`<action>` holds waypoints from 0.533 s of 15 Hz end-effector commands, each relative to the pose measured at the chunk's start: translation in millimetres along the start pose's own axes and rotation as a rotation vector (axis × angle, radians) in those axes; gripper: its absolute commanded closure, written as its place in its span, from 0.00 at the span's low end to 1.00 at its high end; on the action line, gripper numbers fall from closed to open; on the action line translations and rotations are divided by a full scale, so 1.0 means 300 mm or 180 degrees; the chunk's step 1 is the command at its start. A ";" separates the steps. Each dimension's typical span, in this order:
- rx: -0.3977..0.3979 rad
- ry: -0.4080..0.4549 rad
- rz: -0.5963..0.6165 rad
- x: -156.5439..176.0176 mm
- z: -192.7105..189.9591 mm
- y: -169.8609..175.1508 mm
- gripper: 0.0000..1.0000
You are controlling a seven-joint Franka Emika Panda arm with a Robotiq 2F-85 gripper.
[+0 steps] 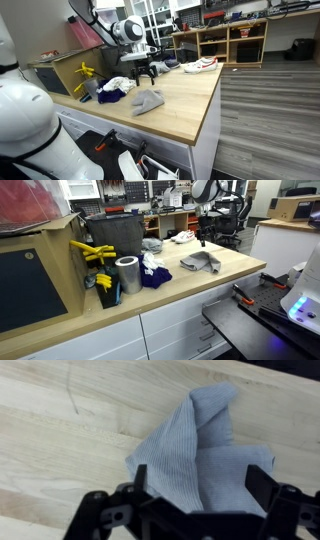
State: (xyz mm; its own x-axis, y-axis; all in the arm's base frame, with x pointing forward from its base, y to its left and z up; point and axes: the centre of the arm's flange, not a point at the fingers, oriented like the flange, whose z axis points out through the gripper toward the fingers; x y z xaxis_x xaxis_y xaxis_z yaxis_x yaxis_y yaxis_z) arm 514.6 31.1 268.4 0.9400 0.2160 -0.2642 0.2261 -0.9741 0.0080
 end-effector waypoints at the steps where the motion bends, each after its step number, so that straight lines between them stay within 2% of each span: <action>1: 0.0001 0.0178 0.0149 0.101 0.005 -0.013 0.00; 8: 0.0029 0.0099 0.0167 0.272 0.112 -0.040 0.00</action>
State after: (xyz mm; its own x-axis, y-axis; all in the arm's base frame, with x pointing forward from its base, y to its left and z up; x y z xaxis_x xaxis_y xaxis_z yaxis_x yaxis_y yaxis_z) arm 556.7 47.8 228.9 0.9566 0.1798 -0.2293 0.1887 -0.9819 0.0170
